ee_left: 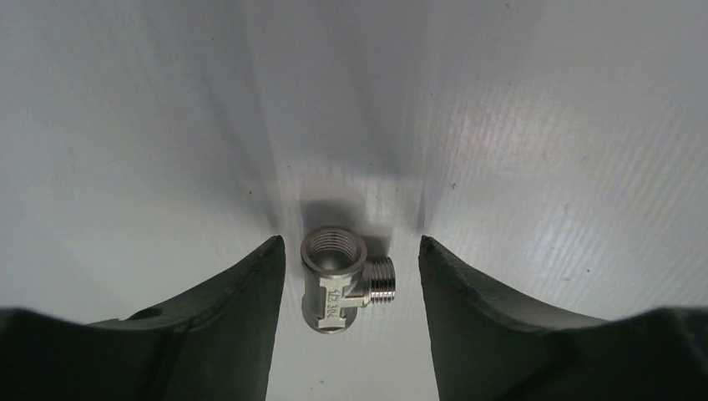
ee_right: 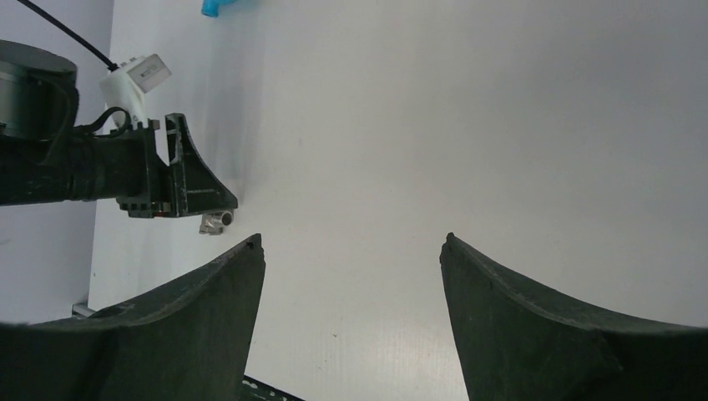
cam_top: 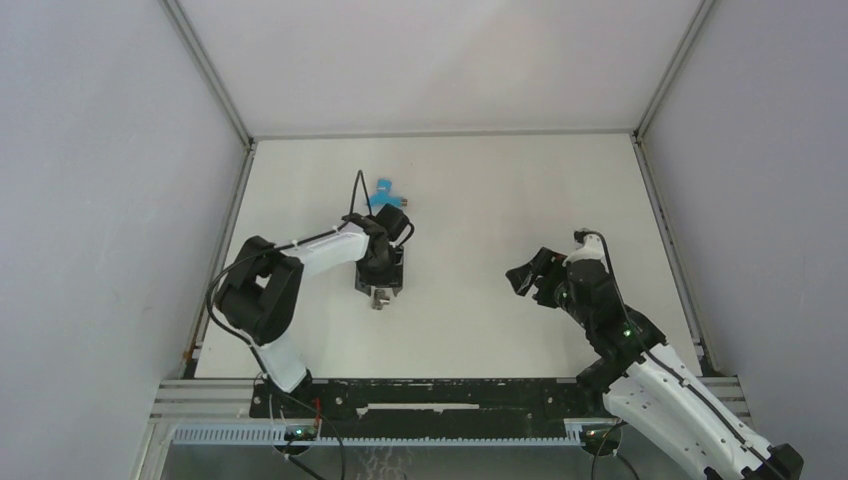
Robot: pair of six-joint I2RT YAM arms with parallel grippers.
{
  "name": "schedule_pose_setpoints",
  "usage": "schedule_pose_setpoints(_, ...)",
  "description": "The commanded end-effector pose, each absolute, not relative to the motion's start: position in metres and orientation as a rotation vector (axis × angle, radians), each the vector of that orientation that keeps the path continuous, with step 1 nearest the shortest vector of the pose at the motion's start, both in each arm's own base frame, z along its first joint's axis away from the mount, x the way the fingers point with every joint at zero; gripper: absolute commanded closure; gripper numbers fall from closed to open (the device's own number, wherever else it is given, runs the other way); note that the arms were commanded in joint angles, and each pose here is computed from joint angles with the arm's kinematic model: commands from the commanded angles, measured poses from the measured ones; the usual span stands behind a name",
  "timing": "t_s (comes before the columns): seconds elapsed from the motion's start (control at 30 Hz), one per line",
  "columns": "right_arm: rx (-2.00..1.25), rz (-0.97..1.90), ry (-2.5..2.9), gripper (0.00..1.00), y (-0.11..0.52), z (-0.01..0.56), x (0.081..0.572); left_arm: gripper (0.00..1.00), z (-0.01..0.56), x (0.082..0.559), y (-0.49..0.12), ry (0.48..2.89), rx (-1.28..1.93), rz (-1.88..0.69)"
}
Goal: Install the water faucets
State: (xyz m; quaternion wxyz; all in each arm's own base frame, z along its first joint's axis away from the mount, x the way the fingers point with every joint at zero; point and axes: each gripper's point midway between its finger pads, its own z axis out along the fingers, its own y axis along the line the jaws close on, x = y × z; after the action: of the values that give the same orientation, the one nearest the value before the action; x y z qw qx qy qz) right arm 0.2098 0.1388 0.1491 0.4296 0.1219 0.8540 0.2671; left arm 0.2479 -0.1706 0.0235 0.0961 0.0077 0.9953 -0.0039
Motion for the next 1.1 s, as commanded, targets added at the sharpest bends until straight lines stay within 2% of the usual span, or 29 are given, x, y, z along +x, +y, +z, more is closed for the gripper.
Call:
schedule_pose_setpoints(0.0, 0.332, 0.66, 2.111, 0.17, 0.135, 0.153, 0.21, 0.37, 0.008, 0.244, -0.174, 2.972, -0.021, -0.019)
schedule_pose_setpoints(0.27, 0.332, 0.672, 2.109, 0.17, 0.137, 0.154, 0.212, 0.49, 0.012, 0.232, -0.183, 2.986, -0.028, -0.122)
schedule_pose_setpoints(0.33, 0.332, 0.673, 2.11, 0.17, 0.138, 0.154, 0.212, 0.47, 0.019, 0.23, -0.186, 2.974, -0.014, -0.146)
schedule_pose_setpoints(0.47, 0.331, 0.677, 2.114, 0.17, 0.139, 0.153, 0.212, 0.32, 0.023, 0.225, -0.182, 2.968, 0.024, -0.126)
schedule_pose_setpoints(0.5, 0.332, 0.677, 2.115, 0.17, 0.139, 0.153, 0.213, 0.31, 0.02, 0.223, -0.182, 2.973, 0.034, -0.126)
schedule_pose_setpoints(0.53, 0.334, 0.676, 2.116, 0.17, 0.139, 0.152, 0.213, 0.32, 0.015, 0.221, -0.181, 2.985, 0.037, -0.121)
schedule_pose_setpoints(0.67, 0.334, 0.676, 2.11, 0.18, 0.139, 0.154, 0.213, 0.46, 0.0, 0.216, -0.179, 3.014, 0.021, -0.094)
schedule_pose_setpoints(0.77, 0.335, 0.672, 2.112, 0.18, 0.138, 0.153, 0.212, 0.52, 0.001, 0.218, -0.179, 3.005, 0.008, -0.096)
schedule_pose_setpoints(1.07, 0.304, 0.768, 2.104, 0.18, 0.152, 0.162, 0.21, 0.55, 0.046, 0.241, -0.194, 2.867, 0.09, -0.213)
